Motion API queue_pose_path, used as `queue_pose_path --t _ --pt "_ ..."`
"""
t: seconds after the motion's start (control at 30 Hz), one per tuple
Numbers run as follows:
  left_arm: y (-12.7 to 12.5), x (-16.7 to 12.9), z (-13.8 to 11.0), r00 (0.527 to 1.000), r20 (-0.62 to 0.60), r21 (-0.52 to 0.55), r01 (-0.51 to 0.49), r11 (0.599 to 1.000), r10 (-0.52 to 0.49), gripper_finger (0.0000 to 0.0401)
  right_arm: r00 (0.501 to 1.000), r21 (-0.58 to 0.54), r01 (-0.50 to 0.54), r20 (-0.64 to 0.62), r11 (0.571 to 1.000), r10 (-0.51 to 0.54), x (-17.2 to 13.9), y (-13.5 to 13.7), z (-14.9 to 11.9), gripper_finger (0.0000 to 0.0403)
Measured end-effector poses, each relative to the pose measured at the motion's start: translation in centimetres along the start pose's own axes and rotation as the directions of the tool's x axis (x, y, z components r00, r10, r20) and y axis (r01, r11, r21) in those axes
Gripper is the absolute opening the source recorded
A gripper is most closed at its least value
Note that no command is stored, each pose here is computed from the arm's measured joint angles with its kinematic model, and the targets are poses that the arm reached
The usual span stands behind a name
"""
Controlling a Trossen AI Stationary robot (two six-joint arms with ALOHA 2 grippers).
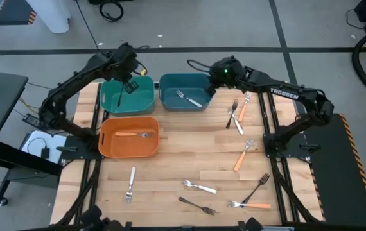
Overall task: Sort silverware by color (type)
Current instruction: Put the black fork into the green bin, then put the orange fork into the orange bin
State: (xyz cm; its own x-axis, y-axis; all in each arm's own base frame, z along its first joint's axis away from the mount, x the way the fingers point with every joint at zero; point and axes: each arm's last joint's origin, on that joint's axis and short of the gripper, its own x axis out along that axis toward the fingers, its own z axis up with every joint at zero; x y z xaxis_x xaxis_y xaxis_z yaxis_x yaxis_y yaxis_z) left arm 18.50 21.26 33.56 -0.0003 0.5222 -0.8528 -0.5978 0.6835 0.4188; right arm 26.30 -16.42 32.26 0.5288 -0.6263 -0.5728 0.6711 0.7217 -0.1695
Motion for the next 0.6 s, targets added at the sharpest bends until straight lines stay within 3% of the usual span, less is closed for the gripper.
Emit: queue_pose_path --t 0.2,0.37,0.5,0.6 --pt "-0.5 1.5 0.3 0.997 -0.072 0.029 0.023 0.999 -0.021 0.0064 0.984 -0.025 0.095 -0.149 0.995 -0.098 -1.8 0.4 -1.6 0.01" --pt "-0.6 1.6 0.5 0.998 -0.062 0.023 0.02 1.0 -0.019 0.0083 0.985 0.085 0.074 -0.163 0.994 -0.059 -4.2 1.2 -2.0 0.01" --pt "-1.2 1.2 0.8 0.999 -0.033 0.026 0.024 0.999 -0.023 0.0086 0.981 0.169 -0.083 -0.157 0.982 0.11 -6.1 2.4 -2.1 0.01" --pt "-1.9 0.2 0.9 0.999 0.015 0.043 0.033 0.999 -0.033 0.0086 0.95 0.239 -0.224 -0.164 0.945 0.267 -7.3 3.7 -2.3 0.01"
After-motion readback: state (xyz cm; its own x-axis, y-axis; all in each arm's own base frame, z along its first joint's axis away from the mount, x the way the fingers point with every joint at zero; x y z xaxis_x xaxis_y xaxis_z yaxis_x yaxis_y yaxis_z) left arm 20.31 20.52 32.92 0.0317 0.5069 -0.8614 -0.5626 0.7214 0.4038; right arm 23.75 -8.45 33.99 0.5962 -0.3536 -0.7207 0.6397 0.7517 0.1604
